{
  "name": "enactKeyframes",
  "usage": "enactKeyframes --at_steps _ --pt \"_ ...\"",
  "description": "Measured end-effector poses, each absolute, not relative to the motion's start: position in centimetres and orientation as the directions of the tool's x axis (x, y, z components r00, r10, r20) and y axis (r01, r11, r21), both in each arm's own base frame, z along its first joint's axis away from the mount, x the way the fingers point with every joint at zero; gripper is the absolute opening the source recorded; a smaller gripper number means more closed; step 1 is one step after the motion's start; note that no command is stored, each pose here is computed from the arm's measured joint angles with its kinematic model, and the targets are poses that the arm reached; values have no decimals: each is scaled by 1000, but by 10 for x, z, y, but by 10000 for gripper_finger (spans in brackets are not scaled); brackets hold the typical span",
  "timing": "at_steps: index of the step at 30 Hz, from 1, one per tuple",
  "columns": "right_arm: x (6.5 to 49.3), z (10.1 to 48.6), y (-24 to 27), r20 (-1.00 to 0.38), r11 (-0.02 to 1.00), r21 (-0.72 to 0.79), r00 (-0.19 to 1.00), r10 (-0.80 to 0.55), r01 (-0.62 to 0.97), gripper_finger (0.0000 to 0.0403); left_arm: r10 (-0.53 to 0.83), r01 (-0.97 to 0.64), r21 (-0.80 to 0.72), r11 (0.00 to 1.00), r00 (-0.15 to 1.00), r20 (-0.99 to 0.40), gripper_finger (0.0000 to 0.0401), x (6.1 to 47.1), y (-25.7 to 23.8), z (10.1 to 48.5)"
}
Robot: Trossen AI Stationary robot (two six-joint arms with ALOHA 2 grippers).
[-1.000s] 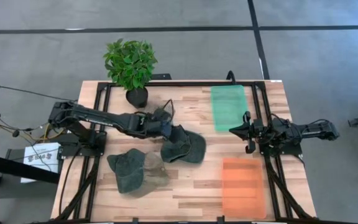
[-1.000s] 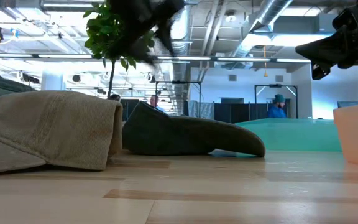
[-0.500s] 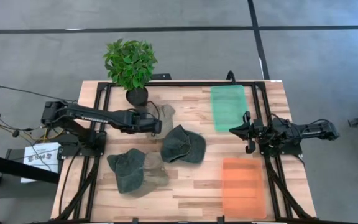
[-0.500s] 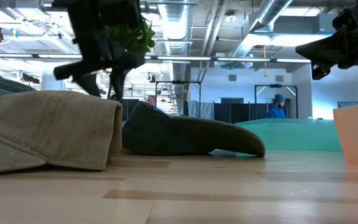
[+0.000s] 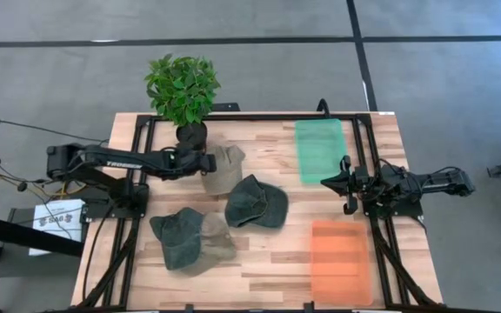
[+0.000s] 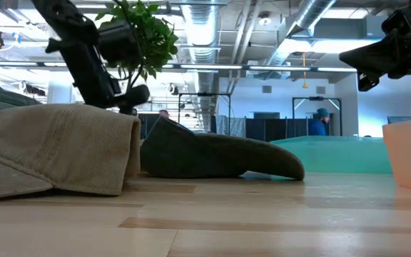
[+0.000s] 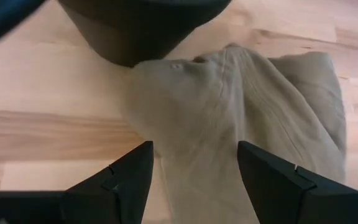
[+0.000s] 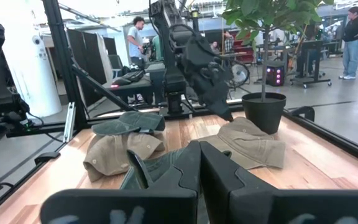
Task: Pick & Place hat
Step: Put the top brown cap into the green bin
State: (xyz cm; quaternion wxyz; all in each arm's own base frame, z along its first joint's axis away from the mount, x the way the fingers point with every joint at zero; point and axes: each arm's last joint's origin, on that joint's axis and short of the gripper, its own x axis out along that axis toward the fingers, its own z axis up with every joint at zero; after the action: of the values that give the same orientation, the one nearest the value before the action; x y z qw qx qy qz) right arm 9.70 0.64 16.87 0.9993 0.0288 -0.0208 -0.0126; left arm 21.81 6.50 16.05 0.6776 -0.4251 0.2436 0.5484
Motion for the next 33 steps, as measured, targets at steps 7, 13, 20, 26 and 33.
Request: enactKeyframes --at_steps 7,13,20,26,33 --pt "97 169 6 41 998 58 999 -26 24 0 565 -963 -270 27 237 -791 229 228 72 141" --pt "97 169 6 40 998 58 999 -27 24 0 524 -967 -254 36 235 -819 185 239 73 118" --pt "97 169 6 40 998 58 999 -26 24 0 482 -948 -311 65 303 -822 33 245 68 119" --pt "97 169 6 40 998 58 999 -27 24 0 490 -916 -387 106 387 -781 12 242 59 143" --pt "97 169 6 40 998 58 999 -27 25 0 559 -859 -477 183 491 -668 3 233 36 180"
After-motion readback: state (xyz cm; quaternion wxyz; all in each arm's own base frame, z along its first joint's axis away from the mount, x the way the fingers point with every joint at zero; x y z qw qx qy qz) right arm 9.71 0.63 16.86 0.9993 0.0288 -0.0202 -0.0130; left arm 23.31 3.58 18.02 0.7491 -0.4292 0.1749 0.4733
